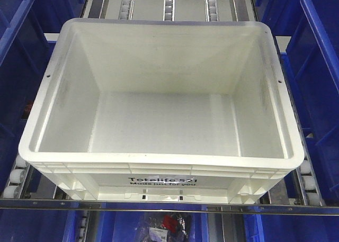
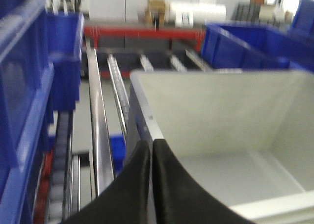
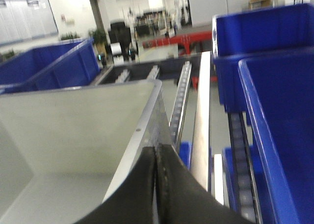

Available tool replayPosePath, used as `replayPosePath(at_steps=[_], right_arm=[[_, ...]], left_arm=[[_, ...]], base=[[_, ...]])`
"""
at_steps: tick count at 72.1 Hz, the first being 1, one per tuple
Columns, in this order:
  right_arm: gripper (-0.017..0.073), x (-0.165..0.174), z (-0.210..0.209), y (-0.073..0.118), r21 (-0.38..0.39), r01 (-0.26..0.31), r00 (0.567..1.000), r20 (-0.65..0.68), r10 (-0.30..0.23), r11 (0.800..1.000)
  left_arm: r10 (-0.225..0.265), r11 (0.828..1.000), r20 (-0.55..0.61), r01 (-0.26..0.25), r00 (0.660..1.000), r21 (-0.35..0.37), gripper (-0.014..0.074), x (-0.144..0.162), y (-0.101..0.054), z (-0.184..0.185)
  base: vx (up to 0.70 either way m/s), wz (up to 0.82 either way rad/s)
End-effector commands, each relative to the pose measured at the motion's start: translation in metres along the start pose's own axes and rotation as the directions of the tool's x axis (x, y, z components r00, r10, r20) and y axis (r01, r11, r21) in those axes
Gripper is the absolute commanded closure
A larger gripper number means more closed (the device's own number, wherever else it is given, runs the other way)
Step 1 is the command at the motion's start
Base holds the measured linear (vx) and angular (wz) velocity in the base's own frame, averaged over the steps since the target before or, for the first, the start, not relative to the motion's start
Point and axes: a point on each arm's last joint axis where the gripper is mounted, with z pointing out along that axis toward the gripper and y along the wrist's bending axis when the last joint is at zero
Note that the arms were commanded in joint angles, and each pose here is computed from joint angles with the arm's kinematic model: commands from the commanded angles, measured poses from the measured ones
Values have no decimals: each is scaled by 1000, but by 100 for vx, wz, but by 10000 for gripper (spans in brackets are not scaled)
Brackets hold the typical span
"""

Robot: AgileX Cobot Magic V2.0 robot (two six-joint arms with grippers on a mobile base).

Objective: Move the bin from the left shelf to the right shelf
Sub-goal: 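Lower both open grippers toward the side rims of the white crate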

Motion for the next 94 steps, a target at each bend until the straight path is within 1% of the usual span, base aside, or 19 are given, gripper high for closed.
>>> replayPosePath(at_steps=[1,5,10,17,21,25,29,32,36,44,51,57,68,74,78,81,85,89,94], right_arm=[[564,-29,-1,5,2,13,1000,-14,-13,1000],[564,-40,4,7,7,13,997,-76,-13,1000],[564,-55,7,9,11,13,990,-142,-11,1000],[564,-66,20,11,19,16,974,-227,-11,1000],[564,-67,29,11,22,19,965,-263,-13,1000],[564,-65,37,11,18,2,956,-294,4,1000],[564,-64,42,13,8,-28,948,-317,29,1000],[564,-63,45,15,-1,-52,943,-328,49,999],[564,-63,48,16,-9,-70,941,-334,63,998],[564,-63,49,16,-16,-75,939,-337,65,997],[564,-63,49,18,-24,-94,938,-339,80,995],[564,-63,49,18,-24,-95,937,-339,81,995],[564,-63,49,18,-24,-95,937,-339,81,995],[564,-63,49,17,-22,-84,938,-338,72,996],[564,-63,49,17,-20,-75,940,-336,64,997],[564,-63,49,16,-16,-62,942,-333,53,998],[564,-63,49,14,-9,-29,944,-329,24,1000],[564,-63,49,13,-6,1,944,-329,-3,1000],[564,-63,49,13,-11,20,944,-330,-23,1000]], left_arm=[[-18,1000,-38,19,999,18,600,-26,-3,7],[-19,1000,-110,21,994,21,600,-36,-4,15],[-20,999,-158,24,987,22,600,-47,-4,25],[-25,999,-170,28,985,15,600,-55,-3,39],[-28,999,-165,30,986,11,600,-56,-2,44],[-29,999,-176,31,984,10,600,-55,-2,47],[-29,999,-176,31,984,9,600,-55,-2,48],[-29,999,-169,31,985,9,600,-56,-2,48],[-30,999,-153,31,988,7,600,-58,-1,48],[-30,1000,-131,31,991,5,600,-60,-1,49],[-30,1000,-130,31,991,5,600,-60,-1,49],[-30,1000,-122,31,992,4,600,-60,-1,49],[-30,1000,-59,30,998,-1,600,-66,0,49],[-33,999,-65,33,997,-1,600,-66,0,49],[-57,998,-79,57,995,-2,600,-64,-1,49],[-85,996,-97,85,992,-3,600,-63,-1,49],[-109,994,-118,109,987,-5,600,-61,-1,49],[-110,994,-134,110,985,-5,600,-59,-1,49],[-110,994,-137,110,984,-5,600,-59,-1,49]], base=[[0,0],[0,0],[0,0],[0,0],[0,0],[0,0],[0,0],[0,0],[0,0],[0,0],[0,0],[0,0],[0,0],[0,0],[0,0],[0,0],[0,0],[0,0],[0,0]])
